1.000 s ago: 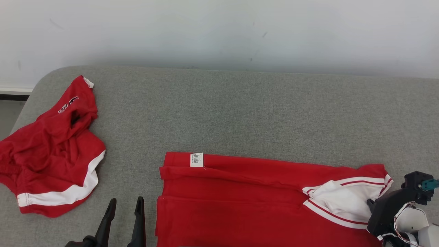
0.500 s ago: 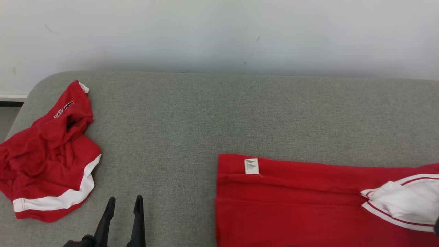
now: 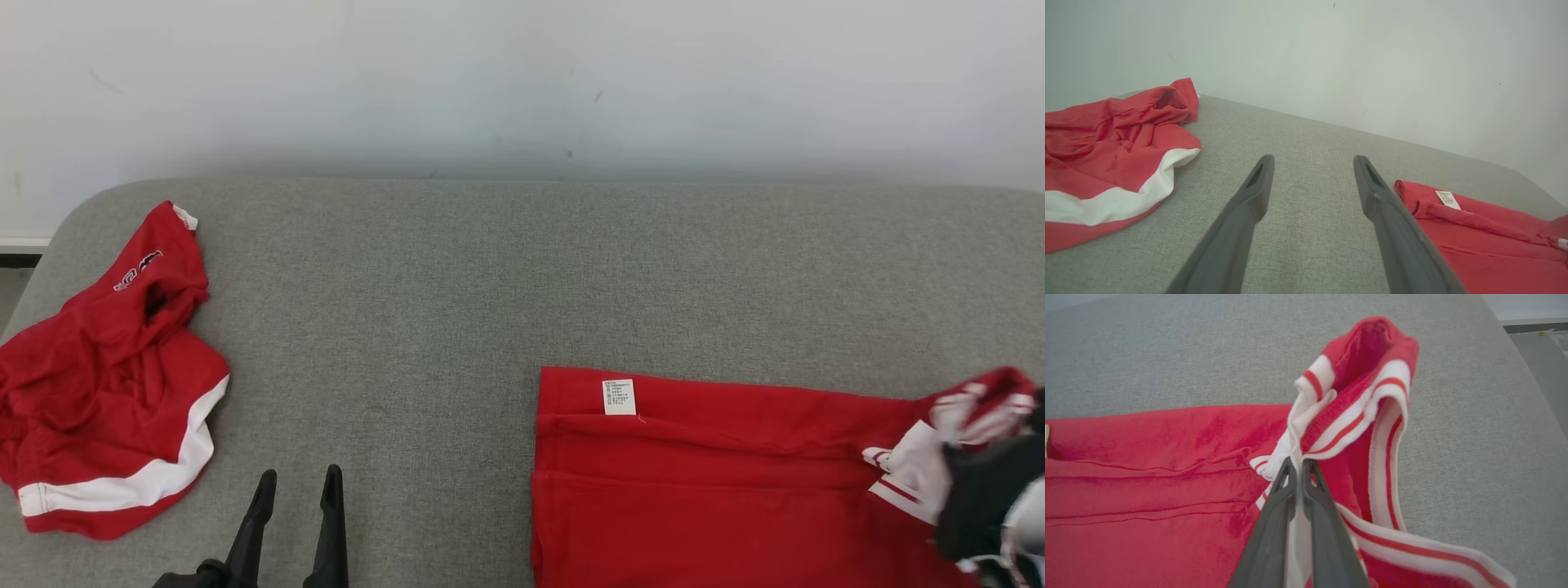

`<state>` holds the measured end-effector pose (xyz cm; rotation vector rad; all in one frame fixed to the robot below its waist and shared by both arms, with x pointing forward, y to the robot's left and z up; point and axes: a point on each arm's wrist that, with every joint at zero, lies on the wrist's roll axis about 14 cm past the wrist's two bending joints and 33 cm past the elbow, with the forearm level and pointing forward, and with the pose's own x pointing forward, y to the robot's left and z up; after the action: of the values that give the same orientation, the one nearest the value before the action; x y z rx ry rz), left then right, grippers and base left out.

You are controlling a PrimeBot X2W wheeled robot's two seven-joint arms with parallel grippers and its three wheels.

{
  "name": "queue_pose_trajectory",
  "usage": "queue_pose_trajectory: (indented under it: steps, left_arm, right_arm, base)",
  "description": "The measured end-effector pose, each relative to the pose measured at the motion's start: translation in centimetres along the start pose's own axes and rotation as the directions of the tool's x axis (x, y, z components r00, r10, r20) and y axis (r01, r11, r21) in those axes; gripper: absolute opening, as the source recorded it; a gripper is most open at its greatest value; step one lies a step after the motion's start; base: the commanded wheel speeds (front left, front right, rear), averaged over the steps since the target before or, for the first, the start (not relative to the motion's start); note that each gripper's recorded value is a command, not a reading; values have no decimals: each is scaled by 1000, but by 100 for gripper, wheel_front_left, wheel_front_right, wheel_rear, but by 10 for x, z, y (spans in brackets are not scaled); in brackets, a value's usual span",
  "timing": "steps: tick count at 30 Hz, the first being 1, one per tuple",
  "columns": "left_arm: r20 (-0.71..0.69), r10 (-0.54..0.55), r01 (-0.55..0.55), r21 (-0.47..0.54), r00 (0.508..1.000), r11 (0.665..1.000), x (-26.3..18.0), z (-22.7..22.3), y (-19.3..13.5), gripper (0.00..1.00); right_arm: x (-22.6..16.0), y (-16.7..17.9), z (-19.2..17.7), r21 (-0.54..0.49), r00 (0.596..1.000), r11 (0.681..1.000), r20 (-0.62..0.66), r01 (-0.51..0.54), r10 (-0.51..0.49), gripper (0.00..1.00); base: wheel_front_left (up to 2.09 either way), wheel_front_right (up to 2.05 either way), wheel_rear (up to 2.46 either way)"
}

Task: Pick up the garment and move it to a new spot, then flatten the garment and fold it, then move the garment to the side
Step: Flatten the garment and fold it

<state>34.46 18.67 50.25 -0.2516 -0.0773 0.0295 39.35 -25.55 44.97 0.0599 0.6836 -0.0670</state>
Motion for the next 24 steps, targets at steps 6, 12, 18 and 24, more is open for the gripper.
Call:
queue_pose_trajectory:
  steps: [6, 12, 18, 24]
  left_arm:
    - [7, 1, -1, 0, 1000, 1000, 0, 2, 0, 100]
    - [8, 8, -8, 0, 1000, 1000, -4, 3, 2, 100]
    - [9, 19, -19, -2, 1000, 1000, -8, 4, 6, 100]
    - [7, 20, -20, -4, 1000, 1000, -11, 3, 6, 100]
  right_arm:
    - [-5, 93, 2, -71, 966, 963, -33, -258, 257, 0]
    - [-12, 159, -3, -149, 906, 893, -84, -424, 416, 0]
    - [-13, 201, -14, -173, 855, 838, -133, -518, 501, 0]
    - [-4, 227, -31, -171, 829, 813, -185, -557, 528, 0]
  base:
    - [0, 0, 0]
    - [0, 0, 0]
    - [0, 0, 0]
    - [0, 0, 0]
